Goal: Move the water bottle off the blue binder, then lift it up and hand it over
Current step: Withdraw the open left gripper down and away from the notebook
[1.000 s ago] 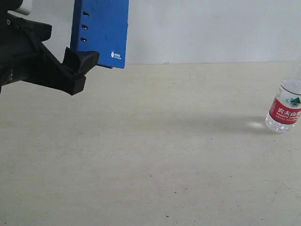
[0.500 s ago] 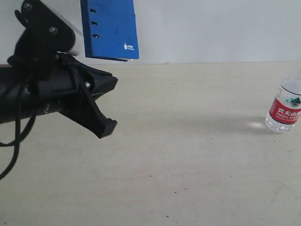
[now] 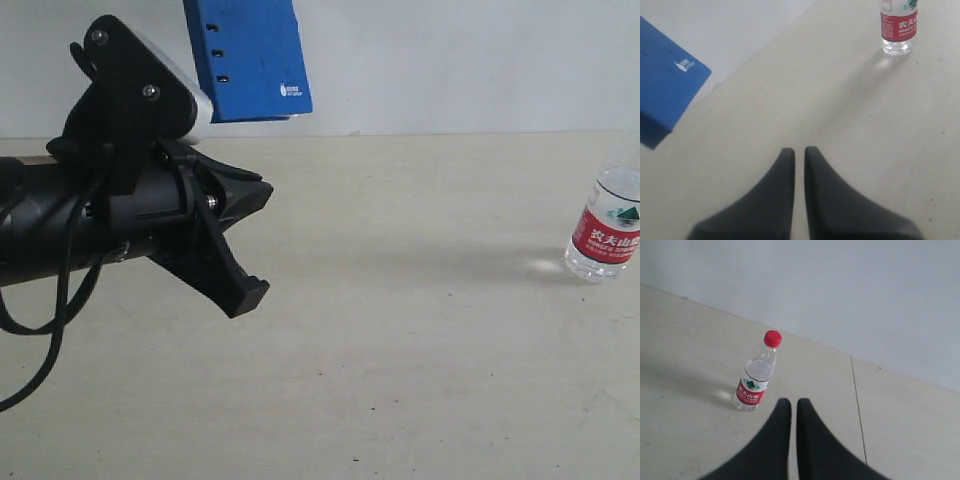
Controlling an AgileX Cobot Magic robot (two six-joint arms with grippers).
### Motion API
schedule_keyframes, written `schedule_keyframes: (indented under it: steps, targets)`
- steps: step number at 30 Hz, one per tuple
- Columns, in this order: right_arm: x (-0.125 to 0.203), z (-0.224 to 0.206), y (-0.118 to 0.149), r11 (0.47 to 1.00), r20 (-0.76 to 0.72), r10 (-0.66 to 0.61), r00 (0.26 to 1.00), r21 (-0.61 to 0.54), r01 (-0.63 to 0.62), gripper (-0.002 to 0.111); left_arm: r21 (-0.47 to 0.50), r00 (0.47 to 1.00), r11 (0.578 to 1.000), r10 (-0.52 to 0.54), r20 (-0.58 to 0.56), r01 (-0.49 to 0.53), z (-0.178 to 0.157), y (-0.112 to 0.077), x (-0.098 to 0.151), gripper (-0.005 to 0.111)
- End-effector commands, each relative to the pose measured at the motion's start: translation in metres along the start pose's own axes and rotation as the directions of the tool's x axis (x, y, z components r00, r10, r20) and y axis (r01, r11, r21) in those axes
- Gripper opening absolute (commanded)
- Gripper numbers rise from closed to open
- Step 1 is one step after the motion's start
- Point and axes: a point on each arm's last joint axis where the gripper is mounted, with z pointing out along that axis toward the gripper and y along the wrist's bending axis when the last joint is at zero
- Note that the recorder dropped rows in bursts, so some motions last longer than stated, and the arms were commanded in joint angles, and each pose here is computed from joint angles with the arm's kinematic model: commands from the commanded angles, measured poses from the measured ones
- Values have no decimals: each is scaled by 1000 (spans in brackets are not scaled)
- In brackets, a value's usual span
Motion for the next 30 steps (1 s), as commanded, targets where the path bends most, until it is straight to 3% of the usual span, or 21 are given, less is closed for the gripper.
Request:
schedule_keyframes:
  steps: [1, 11, 18, 23, 26, 30]
  targets:
    - [7, -9, -3, 1000, 20, 19, 1000, 23, -20, 1, 12, 1000, 1000, -7, 8, 7, -3, -2, -1, 4]
    - [62, -4, 6, 996, -15, 40, 999, 75, -39, 1, -35, 985, 999, -21, 169, 28, -45, 10, -26, 4]
    - [107, -2, 11, 981, 9, 136, 991, 139, -136, 1, -78, 962, 996, -27, 272, 50, -76, 17, -34, 4]
    - [115, -7, 12, 978, 38, 162, 986, 130, -165, 1, -109, 983, 993, -17, 180, 37, -46, 15, -23, 4]
    - [115, -7, 11, 977, 38, 158, 987, 141, -161, 1, -89, 994, 996, -19, 103, 28, -28, 14, -12, 4]
    - [115, -7, 9, 973, 40, 146, 988, 172, -151, 1, -37, 997, 998, -45, 61, 47, -27, 18, -5, 4]
